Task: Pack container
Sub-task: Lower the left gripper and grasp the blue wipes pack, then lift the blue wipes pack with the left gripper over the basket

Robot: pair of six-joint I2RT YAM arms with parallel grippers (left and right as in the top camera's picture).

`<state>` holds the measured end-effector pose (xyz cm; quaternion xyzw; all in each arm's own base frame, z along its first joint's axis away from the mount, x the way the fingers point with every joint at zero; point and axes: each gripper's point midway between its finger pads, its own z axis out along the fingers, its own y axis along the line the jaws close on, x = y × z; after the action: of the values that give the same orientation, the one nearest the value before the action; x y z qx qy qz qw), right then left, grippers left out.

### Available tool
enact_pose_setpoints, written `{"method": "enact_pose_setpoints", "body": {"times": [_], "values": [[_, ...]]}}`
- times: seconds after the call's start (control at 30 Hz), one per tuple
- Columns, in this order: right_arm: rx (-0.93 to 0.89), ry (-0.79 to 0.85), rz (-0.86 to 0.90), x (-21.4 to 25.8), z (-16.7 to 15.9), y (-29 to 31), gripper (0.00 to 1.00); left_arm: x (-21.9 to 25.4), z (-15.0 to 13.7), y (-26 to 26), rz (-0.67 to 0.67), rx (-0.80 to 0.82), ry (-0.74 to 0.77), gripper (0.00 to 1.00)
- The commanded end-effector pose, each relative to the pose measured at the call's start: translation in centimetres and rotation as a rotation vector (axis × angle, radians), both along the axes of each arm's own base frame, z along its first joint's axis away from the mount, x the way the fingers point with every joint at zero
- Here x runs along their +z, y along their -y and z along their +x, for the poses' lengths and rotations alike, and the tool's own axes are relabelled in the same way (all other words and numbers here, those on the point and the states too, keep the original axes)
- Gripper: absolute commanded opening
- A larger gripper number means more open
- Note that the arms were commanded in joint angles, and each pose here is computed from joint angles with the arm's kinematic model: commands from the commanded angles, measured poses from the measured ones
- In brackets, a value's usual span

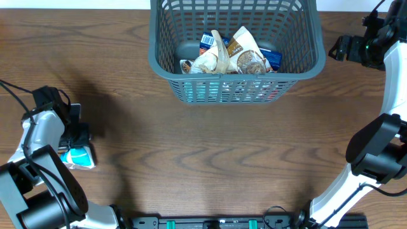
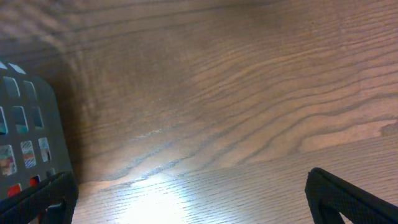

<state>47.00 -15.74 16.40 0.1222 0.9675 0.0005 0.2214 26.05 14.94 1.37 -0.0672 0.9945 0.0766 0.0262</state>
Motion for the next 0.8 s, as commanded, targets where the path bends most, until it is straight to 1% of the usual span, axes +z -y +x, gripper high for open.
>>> {"method": "enact_pose_setpoints", "body": {"times": [0.0,0.1,0.23,0.37,0.43,0.53,0.63,0.77], "values": [[0.002,0.032,-0.016,1.6,-0.3,0.3,0.99,-1.4,-0.2,1.7,-0.092,0.001,-0.007,0.06],[0.002,0.032,-0.016,1.6,-0.3,0.3,0.99,-1.4,0.1,2.3,-0.128,-0.003,0.01,0.06],[0.002,0.032,-0.016,1.6,-0.3,0.3,0.99,-1.2,0.8,3.8,-0.212,-0.012,0.052,0.06],[0.002,0.032,-0.016,1.6,-0.3,0.3,0.99,0.0,2.1,5.9,-0.329,-0.027,0.138,0.06],[0.002,0.032,-0.016,1.6,-0.3,0.3,0.99,1.1,2.9,6.5,-0.358,-0.005,0.184,0.06],[0.002,0.032,-0.016,1.6,-0.3,0.3,0.99,3.6,4.5,7.2,-0.363,-0.003,0.265,0.06],[0.002,0.032,-0.015,1.6,-0.3,0.3,0.99,7.2,6.6,7.8,-0.328,-0.042,0.37,0.06],[0.002,0.031,-0.015,1.5,-0.3,0.3,0.99,14.4,10.1,9.3,-0.282,-0.121,0.553,0.06]]}}
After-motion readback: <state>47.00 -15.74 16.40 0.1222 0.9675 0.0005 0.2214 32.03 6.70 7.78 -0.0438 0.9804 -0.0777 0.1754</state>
